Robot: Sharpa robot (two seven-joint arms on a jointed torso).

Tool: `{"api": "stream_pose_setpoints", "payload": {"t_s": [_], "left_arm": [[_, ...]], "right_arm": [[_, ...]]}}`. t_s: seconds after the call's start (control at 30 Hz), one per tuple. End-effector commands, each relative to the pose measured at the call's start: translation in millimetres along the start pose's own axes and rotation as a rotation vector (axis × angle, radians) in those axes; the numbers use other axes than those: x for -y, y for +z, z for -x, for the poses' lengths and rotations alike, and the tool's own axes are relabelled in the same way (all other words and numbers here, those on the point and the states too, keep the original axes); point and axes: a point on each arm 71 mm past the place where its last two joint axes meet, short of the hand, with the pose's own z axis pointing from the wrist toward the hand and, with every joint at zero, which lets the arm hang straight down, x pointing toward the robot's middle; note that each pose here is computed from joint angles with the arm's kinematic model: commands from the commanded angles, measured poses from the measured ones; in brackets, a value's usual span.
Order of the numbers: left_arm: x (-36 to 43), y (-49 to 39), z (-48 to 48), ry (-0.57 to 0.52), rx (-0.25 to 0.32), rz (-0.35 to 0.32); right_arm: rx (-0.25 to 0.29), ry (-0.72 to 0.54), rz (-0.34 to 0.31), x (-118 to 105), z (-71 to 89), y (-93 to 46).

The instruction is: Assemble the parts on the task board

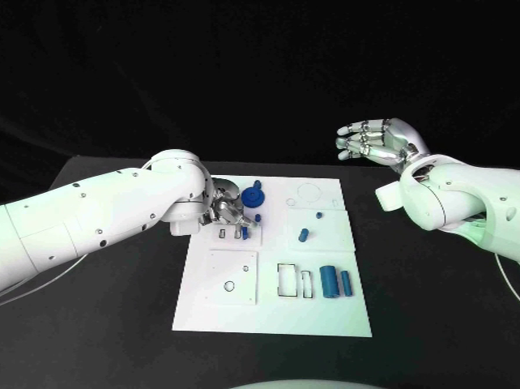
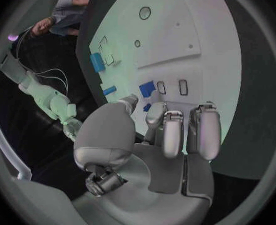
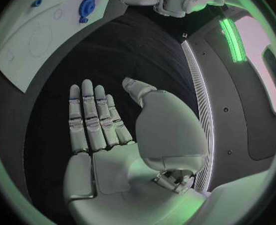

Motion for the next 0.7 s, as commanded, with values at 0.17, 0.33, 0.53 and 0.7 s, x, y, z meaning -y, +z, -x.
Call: {"api": "stream_pose_setpoints", "payload": {"t_s": [0.17,0.33,0.53,0.7], "left_arm": [[1.8,0.4,-3.1,0.011,-0.035,-0.004],[1.6,0.5,-3.7,0.016,-0.042,-0.003],[2.3,0.6,-4.2,0.02,-0.047,-0.004],[3.0,0.6,-4.6,0.021,-0.049,-0.006]], "right_arm": [[-0.018,0.007,0.009,-0.3,-2.1,0.1],[-0.016,0.007,0.008,0.4,-2.1,0.1],[-0.017,0.007,0.007,0.5,-2.6,0.2],[-0.015,0.007,0.008,0.7,-2.1,0.1]]}}
